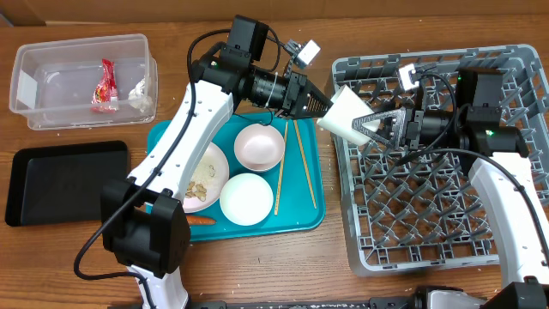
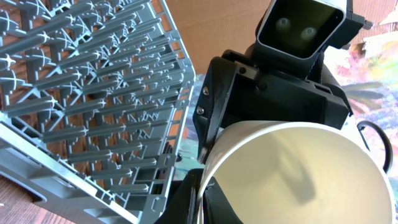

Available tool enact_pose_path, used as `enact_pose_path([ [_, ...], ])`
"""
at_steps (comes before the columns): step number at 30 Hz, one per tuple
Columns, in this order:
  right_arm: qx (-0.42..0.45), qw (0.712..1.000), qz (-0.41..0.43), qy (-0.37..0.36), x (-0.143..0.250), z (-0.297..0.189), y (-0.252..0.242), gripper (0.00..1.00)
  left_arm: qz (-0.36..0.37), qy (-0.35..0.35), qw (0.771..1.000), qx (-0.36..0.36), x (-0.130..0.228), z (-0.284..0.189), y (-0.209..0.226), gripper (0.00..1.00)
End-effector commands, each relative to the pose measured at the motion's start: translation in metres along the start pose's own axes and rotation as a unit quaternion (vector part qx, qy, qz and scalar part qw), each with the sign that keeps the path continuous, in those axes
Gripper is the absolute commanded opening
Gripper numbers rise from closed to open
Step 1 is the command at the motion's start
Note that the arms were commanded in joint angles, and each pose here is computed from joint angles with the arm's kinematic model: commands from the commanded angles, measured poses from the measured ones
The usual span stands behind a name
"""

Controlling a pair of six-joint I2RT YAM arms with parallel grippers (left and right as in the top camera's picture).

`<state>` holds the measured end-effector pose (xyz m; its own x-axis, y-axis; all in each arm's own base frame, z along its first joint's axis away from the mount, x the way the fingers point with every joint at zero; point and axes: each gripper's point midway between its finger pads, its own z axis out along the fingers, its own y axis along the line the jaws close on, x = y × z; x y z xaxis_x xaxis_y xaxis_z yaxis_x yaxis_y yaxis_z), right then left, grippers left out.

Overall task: Sort waste into correct bins and load items into the dishwasher
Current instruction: 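Hand the white cup from the left gripper to the right gripper over the rack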

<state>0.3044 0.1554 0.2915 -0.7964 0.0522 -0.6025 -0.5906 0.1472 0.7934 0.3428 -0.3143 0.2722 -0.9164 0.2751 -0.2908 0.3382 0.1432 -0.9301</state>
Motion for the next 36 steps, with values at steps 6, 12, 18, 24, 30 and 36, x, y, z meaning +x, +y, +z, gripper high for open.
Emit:
enact_pose_path([
  [6, -0.046, 0.999, -0.017, 0.018, 0.002, 0.010, 0.023, 0.74, -0.009, -0.021, 0.999, -0.025, -0.011, -0.002, -0.003, 0.04],
  [12, -0.039, 0.999, -0.023, 0.021, 0.002, 0.014, 0.021, 0.73, -0.009, -0.019, 1.000, -0.013, -0.012, -0.002, -0.007, 0.04],
  [18, -0.028, 0.999, -0.025, 0.019, 0.001, 0.014, 0.017, 0.68, -0.010, -0.018, 1.000, -0.013, -0.011, -0.002, -0.007, 0.04],
  [24, -0.023, 0.999, -0.045, 0.011, -0.005, 0.010, 0.015, 0.68, -0.017, -0.017, 1.000, -0.016, -0.010, -0.002, -0.006, 0.04],
  [30, 0.005, 0.999, -0.048, 0.003, -0.009, 0.007, 0.005, 0.68, -0.018, -0.016, 1.000, -0.016, -0.009, -0.001, -0.006, 0.04],
  [36, 0.015, 0.999, -0.050, 0.001, -0.010, 0.007, 0.002, 0.68, -0.018, -0.017, 1.000, -0.016, -0.010, -0.002, -0.005, 0.04],
])
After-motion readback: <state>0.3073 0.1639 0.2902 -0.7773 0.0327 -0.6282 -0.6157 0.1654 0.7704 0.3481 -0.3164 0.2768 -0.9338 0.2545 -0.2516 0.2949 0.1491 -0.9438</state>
